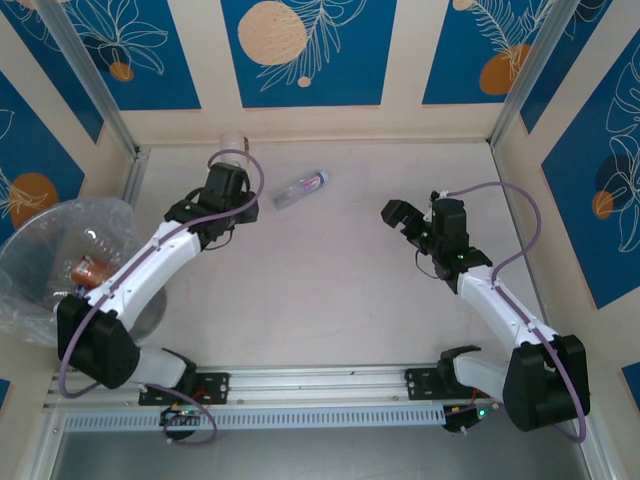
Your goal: Put the plastic bottles in the bin
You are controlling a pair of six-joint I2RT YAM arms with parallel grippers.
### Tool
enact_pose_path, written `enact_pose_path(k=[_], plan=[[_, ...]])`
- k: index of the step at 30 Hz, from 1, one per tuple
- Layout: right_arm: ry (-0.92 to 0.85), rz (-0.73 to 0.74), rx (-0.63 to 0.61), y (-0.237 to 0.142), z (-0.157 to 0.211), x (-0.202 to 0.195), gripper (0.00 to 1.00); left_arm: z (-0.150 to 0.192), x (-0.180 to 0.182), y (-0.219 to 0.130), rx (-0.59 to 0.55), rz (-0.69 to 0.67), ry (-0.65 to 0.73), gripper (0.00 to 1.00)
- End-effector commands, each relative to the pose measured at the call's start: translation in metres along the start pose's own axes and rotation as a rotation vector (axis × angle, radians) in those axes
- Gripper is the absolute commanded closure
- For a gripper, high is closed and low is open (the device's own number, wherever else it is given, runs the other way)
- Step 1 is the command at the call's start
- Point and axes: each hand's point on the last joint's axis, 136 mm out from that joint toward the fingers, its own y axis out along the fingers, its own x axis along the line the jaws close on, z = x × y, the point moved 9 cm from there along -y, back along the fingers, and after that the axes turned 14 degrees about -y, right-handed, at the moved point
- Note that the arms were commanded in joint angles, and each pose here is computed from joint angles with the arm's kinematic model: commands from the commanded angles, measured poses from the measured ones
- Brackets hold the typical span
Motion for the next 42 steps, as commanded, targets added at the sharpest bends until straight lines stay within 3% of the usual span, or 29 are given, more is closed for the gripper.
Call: enact_pose_path(k=[1, 7, 14, 20, 28, 36, 42], plan=[[-0.016, -0.056, -0.056, 0.001, -0.005, 0.007, 0.01, -0.006, 0.003, -0.026, -0.040, 0.021, 0.018, 1.00], [-0.020, -0.065, -0.076, 0.003, -0.006, 0.007, 0.00, -0.017, 0.012, -0.072, -0.144, 0.085, -0.066, 1.00], [0.013, -0.032, -0.067, 0.009, -0.006, 0.004, 0.00, -0.027, 0.027, -0.114, -0.224, 0.070, -0.135, 1.00], [0.028, -0.033, -0.025, 0.017, -0.007, 0.006, 0.01, -0.037, 0.052, -0.146, -0.340, -0.064, -0.188, 1.00], [0.047, -0.045, 0.015, 0.028, -0.009, 0.008, 0.01, -0.039, 0.106, -0.179, -0.484, -0.363, -0.320, 1.00], [0.056, -0.051, 0.035, 0.032, -0.010, 0.009, 0.00, -0.046, 0.140, -0.196, -0.549, -0.503, -0.395, 1.00], [0.044, -0.037, 0.051, 0.029, -0.008, 0.008, 0.00, -0.052, 0.158, -0.191, -0.521, -0.577, -0.445, 1.00]])
